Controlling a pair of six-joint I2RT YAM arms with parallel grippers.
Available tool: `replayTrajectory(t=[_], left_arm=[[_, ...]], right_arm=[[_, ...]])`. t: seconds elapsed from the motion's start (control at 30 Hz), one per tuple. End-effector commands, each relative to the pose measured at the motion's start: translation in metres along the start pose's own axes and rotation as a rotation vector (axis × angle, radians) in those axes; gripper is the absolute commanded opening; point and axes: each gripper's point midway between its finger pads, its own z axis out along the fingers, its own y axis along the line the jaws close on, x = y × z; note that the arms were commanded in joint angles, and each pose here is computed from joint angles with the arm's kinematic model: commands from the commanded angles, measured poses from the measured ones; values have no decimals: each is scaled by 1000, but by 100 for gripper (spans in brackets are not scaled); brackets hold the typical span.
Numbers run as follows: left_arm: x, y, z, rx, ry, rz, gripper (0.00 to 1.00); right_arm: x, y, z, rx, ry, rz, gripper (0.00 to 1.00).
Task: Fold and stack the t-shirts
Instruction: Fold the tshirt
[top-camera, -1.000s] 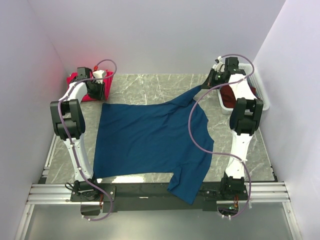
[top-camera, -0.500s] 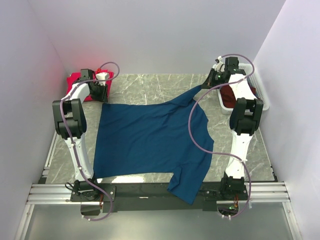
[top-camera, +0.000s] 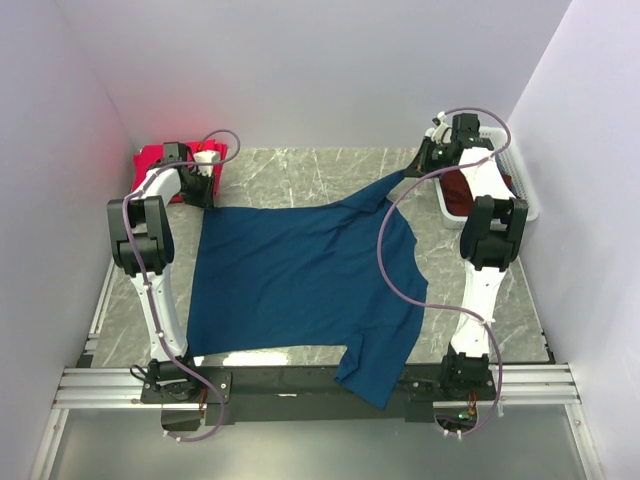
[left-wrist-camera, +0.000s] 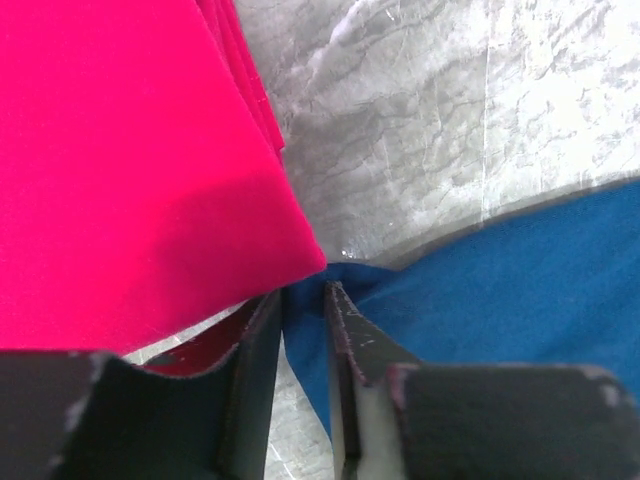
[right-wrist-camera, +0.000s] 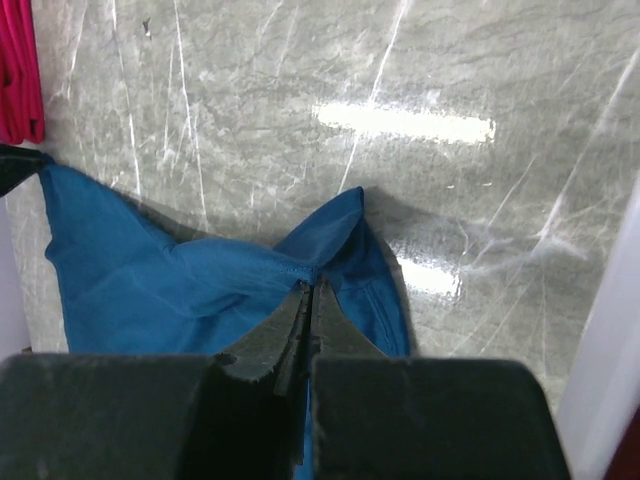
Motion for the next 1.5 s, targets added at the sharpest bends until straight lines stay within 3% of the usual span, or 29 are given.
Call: replayTrajectory(t=[0.0,0.23,0.53,0.83,1.1,1.47], left_arm=[[-1,-9,-3,36,-7,26,24],[-27,-31,-17,92,-78,24,1],[-84,-32,-36,43,-236,6,0],[-135,-14,-65,-64,-440,7,0],[-124,-8,-70,-53,-434,32,0],[-105,-3,-86,-19,-429,91,0]], right_arm=[[-24,3,-12,-5,-61,-50,0],[-41,-12,-19,26,-109,-53,0],[-78,-19,-21,34,-217,-89,0],[-80,6,-14,-33,-230,-72,0],[-69,31,-42,-89,-211,-18,0],[-14,51,-61,-153,-80,107,0]])
